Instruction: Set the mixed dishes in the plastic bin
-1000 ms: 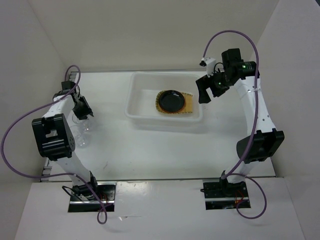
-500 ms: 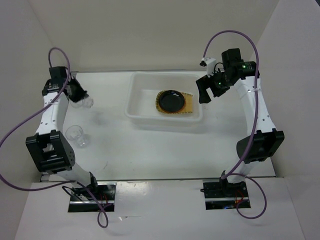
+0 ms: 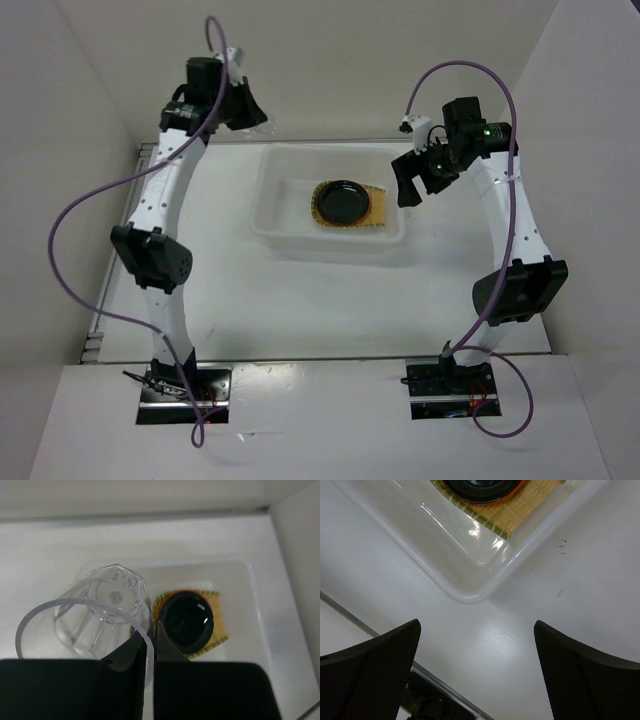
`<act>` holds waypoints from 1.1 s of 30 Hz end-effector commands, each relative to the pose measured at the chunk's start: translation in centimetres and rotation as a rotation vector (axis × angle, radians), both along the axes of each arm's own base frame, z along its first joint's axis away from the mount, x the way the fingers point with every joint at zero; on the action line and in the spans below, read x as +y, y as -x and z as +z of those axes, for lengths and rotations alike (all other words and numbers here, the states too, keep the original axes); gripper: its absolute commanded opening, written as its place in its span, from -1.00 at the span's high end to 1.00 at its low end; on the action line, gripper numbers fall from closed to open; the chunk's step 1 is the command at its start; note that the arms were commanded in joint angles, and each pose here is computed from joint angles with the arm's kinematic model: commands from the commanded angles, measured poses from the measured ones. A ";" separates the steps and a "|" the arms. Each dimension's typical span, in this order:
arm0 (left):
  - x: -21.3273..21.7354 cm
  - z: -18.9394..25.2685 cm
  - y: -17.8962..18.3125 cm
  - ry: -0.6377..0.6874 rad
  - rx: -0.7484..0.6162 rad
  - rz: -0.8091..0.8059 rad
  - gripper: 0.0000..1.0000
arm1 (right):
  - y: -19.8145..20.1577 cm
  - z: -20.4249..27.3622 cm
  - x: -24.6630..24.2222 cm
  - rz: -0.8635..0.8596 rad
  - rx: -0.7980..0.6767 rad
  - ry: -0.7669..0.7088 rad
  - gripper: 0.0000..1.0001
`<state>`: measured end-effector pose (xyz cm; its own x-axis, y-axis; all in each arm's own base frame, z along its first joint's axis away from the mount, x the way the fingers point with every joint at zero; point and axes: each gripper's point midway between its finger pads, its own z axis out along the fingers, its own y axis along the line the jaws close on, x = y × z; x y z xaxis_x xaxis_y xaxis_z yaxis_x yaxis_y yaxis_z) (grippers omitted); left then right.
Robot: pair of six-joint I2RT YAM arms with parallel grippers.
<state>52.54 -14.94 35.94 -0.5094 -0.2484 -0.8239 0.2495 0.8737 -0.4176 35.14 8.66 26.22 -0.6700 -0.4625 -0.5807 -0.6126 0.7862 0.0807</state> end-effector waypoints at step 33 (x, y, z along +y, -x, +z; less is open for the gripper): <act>-8.5 -22.4 -1.9 -0.328 0.429 0.028 0.39 | 0.2 1.0 -0.7 -0.016 -0.045 0.021 -0.97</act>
<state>53.18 -23.01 10.65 -0.8577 0.0089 -0.5140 0.0996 0.9838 -0.1491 35.08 8.33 25.83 -0.6787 -0.4665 -0.5672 -0.6050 0.7930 0.0718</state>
